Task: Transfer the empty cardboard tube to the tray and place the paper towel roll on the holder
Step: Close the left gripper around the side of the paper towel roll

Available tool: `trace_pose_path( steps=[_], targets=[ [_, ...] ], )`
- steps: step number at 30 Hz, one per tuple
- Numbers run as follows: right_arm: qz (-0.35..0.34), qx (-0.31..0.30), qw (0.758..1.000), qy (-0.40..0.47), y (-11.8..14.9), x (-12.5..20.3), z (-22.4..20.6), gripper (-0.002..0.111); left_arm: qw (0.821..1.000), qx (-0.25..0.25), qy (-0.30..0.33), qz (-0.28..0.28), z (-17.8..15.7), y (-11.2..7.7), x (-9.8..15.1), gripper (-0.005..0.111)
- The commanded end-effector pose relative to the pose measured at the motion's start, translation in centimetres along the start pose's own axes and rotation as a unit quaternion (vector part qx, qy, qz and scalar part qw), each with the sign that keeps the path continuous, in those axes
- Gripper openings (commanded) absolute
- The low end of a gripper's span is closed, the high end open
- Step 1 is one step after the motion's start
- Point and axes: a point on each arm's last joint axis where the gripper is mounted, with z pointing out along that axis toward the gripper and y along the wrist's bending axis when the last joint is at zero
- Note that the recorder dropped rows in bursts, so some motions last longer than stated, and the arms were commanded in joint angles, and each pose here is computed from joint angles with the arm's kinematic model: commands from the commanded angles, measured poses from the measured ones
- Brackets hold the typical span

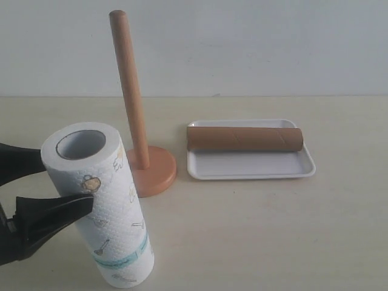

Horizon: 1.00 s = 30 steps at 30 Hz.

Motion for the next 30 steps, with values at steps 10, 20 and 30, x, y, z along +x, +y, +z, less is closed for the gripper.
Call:
trace_pose_path(
  steps=[10,20,30],
  targets=[
    [0.001,0.002,1.000,-0.007,-0.01,-0.12,-0.04,0.000,0.998,0.060,-0.016,-0.017,1.16,0.32,-0.36,0.094],
    [0.001,0.002,1.000,-0.007,-0.01,-0.12,-0.04,0.000,0.998,0.064,-0.018,-0.017,1.15,0.25,-0.40,0.095],
    [0.001,0.002,1.000,-0.007,-0.01,-0.12,-0.04,0.000,0.998,0.055,-0.015,-0.014,1.19,0.48,-0.48,0.110]
  ],
)
